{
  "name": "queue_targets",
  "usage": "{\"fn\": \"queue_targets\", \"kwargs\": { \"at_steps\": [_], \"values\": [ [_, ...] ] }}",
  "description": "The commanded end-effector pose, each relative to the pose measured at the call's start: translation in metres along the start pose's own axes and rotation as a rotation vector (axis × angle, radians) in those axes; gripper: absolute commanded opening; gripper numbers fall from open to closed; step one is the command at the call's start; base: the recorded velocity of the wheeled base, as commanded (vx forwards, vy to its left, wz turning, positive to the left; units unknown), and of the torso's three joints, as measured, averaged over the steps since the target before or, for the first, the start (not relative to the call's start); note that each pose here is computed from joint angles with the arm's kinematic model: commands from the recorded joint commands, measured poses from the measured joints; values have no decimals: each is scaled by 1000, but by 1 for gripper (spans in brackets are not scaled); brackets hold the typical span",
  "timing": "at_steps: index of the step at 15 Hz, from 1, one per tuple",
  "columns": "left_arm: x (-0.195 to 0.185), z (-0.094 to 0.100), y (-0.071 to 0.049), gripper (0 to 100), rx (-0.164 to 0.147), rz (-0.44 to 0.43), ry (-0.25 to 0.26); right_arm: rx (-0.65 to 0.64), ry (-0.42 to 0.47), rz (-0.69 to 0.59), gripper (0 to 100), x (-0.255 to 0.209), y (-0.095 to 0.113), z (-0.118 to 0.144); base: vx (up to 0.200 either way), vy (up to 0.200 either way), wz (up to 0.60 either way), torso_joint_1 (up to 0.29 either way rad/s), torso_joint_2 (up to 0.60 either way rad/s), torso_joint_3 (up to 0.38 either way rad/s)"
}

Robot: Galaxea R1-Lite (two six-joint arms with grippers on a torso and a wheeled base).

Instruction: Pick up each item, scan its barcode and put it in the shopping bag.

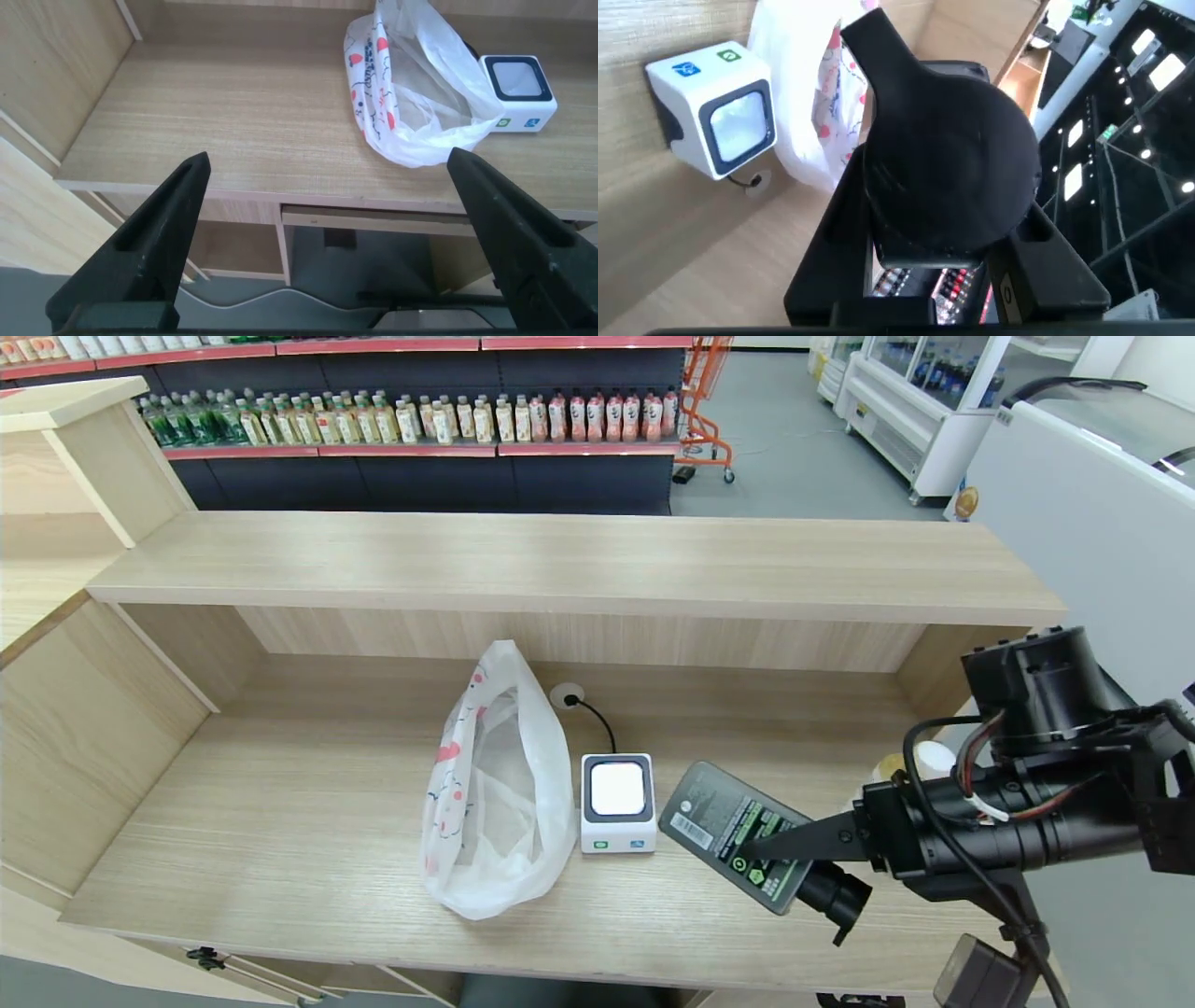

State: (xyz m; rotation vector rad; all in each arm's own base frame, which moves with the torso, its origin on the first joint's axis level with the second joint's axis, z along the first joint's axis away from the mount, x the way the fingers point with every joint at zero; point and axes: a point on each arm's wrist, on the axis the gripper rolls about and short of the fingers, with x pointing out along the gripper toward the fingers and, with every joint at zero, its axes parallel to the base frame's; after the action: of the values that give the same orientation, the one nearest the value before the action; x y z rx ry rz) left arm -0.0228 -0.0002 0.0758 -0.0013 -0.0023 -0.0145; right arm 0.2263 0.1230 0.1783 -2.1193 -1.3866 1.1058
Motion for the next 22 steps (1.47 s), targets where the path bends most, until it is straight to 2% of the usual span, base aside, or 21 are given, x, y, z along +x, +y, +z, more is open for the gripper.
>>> {"fn": "queue_targets", "kwargs": {
  "at_steps": [1,3,6,10,14,22],
  "values": [
    [0,0,0,100,0,1,-1,-69,-35,-15,0,13,4,-1,0,0,0,0,0,0],
    [0,0,0,100,0,1,-1,-72,-50,-28,0,17,3,1,0,0,0,0,0,0],
    [0,0,0,100,0,-1,-1,-117,-88,-80,0,32,-12,2,0,0,0,0,0,0],
    [0,0,0,100,0,-1,-1,-212,-51,-145,0,48,-24,-5,0,0,0,0,0,0],
    [0,0,0,100,0,1,-1,-199,-98,-157,0,61,-21,4,0,0,0,0,0,0],
    [0,0,0,100,0,1,1,-207,-90,-162,0,68,-19,-2,0,0,0,0,0,0]
  ]
}}
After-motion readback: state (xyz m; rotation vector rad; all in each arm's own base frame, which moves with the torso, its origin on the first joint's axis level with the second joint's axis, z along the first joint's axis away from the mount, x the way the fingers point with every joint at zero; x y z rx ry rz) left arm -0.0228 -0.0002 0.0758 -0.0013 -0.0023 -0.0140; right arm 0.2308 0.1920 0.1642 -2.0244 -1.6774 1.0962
